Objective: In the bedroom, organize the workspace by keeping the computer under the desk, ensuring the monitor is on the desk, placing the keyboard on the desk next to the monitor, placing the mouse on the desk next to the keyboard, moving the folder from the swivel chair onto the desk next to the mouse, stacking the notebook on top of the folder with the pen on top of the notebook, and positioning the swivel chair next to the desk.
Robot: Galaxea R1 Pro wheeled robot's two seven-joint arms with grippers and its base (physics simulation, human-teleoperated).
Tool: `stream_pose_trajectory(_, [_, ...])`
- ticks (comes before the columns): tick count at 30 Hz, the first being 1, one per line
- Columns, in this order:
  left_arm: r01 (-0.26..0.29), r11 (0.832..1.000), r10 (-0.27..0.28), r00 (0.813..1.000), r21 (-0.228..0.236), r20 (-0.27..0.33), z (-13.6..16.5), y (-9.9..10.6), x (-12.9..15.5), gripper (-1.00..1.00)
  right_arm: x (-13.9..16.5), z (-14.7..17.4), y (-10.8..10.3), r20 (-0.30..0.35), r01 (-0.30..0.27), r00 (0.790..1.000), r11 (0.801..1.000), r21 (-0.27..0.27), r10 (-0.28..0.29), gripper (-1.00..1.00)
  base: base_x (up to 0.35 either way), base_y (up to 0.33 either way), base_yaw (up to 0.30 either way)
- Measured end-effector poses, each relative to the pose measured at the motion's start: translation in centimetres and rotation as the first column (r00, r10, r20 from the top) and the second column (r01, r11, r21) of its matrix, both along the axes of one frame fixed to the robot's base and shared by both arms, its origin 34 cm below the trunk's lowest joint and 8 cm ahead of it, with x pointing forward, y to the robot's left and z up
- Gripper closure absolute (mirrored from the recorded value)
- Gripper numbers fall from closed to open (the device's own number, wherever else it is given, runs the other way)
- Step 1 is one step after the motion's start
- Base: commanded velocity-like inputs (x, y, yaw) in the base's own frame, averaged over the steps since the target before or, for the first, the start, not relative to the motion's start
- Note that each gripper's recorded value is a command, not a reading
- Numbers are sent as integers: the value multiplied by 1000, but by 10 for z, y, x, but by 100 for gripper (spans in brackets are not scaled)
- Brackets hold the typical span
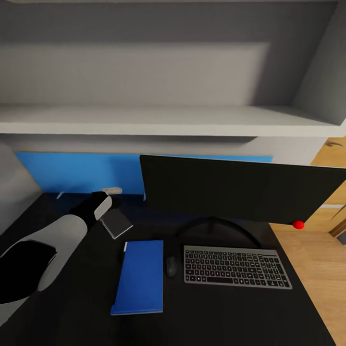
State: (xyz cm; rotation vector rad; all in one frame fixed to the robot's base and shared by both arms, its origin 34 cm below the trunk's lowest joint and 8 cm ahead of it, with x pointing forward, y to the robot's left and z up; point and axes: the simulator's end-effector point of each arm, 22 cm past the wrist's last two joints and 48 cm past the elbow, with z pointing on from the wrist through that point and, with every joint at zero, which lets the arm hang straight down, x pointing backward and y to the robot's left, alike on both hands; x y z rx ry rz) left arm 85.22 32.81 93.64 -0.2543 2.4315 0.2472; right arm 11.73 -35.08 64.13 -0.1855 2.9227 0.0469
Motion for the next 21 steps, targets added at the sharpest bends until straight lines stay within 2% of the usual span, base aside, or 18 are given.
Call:
stream_pose_trajectory(9, [1, 1000, -2, 1000, 27, 21, 32, 3, 25, -100, -5, 0, 1, -14, 0, 1000, 1000, 2, 0, -100, 0, 0, 0])
stream_pose_trajectory(11, [15, 998, -16, 1000, 56, 13, 39, 4, 29, -100, -6, 0, 2, -17, 1, 1000, 1000, 2, -1, -100, 0, 0, 0])
stream_pose_trajectory(12, [16, 998, -16, 1000, 57, 11, 38, 4, 29, -100, -7, 0, 2, -19, 1, 1000, 1000, 2, -1, -100, 0, 0, 0])
stream_pose_trajectory(14, [37, 994, -37, 999, 103, 4, 40, 6, 31, -100, -8, 0, 2, -22, 1, 1000, 1000, 3, -1, -100, 0, 0, 0])
stream_pose_trajectory(16, [48, 991, -49, 999, 127, 1, 39, 6, 32, -100, -9, 0, 2, -25, 0, 1000, 1000, 3, 0, -100, 0, 0, 0])
stream_pose_trajectory(21, [67, 988, -67, 998, 141, -8, 34, 2, 33, -100, -12, 0, 2, -33, 0, 999, 1000, 3, 0, -100, 0, 0, 0])
